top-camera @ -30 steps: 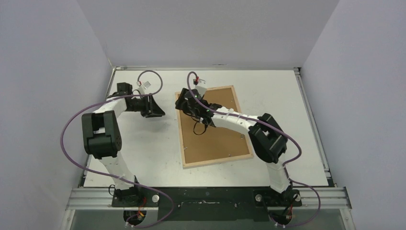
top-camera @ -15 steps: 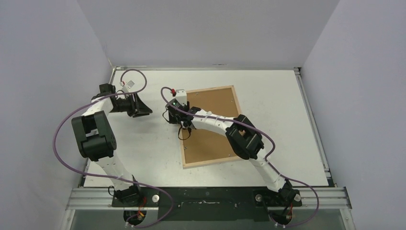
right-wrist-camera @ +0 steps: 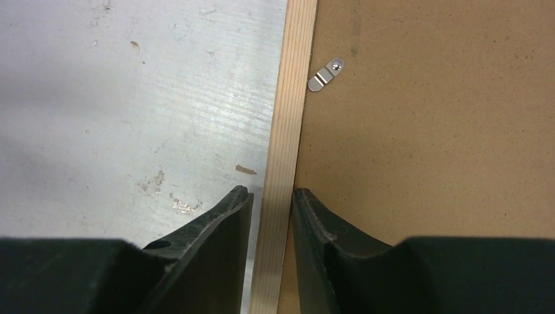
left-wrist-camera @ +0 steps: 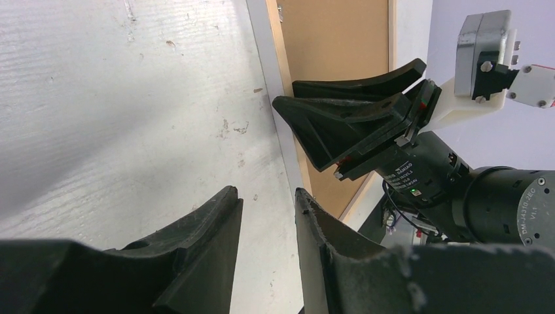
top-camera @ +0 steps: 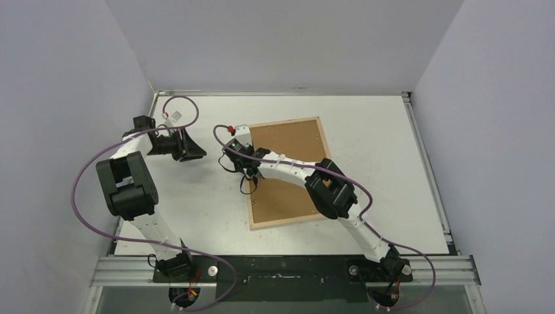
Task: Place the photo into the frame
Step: Adjust the photo frame at the center of the board.
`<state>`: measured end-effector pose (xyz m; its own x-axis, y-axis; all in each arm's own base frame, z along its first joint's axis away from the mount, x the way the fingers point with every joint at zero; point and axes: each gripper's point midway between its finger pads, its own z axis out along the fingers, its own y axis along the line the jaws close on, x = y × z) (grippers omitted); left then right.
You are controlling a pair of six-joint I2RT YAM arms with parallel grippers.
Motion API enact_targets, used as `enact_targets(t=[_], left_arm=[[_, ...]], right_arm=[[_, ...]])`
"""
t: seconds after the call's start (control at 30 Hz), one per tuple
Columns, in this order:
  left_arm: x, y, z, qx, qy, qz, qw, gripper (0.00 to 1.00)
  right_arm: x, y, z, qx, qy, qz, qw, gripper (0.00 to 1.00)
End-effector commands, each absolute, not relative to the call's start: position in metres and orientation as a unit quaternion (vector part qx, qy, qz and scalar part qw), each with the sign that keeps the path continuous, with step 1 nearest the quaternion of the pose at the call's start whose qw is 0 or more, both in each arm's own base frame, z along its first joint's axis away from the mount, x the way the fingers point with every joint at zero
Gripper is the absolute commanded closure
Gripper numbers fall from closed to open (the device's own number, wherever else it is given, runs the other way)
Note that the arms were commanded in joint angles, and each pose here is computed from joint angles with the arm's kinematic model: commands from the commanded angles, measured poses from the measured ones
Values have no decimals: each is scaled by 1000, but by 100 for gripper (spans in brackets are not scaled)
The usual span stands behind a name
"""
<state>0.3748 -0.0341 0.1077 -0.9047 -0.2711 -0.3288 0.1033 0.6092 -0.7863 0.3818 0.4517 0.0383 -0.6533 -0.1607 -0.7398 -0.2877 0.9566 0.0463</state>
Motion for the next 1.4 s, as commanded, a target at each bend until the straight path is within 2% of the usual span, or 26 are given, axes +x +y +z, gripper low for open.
enact_targets(t=[0.0,0.2,0.43,0.87,0.9,0.97,1.03,1.1,1.2,1.37], left_arm=[[380,-33,130,-25,861,-448,241,66],[381,-32,130,-28,859,-450,242,66],[380,-32,129,-29,859,-451,241,67],[396,-25,124,-28,861,-432,266,66],[399,-26,124,-30,861,-432,267,66],[404,-30,123,-30,860,-432,268,66],[406,-40,119,-21,861,-434,263,66],[406,-52,114,-9,863,-436,256,66],[406,-68,108,8,865,-437,246,66],[415,-80,98,26,869,-428,245,66]], right_arm=[[383,460,55,-143,892,67,424,72],[372,463,55,-172,890,62,418,85],[341,468,63,-232,878,87,410,93],[227,447,90,-419,806,202,366,94],[223,446,90,-426,805,204,360,92],[213,446,96,-435,799,218,352,73],[215,444,104,-423,804,216,358,63],[227,441,119,-387,813,205,383,47],[242,437,151,-331,815,235,415,38],[260,421,175,-251,825,289,416,36]])
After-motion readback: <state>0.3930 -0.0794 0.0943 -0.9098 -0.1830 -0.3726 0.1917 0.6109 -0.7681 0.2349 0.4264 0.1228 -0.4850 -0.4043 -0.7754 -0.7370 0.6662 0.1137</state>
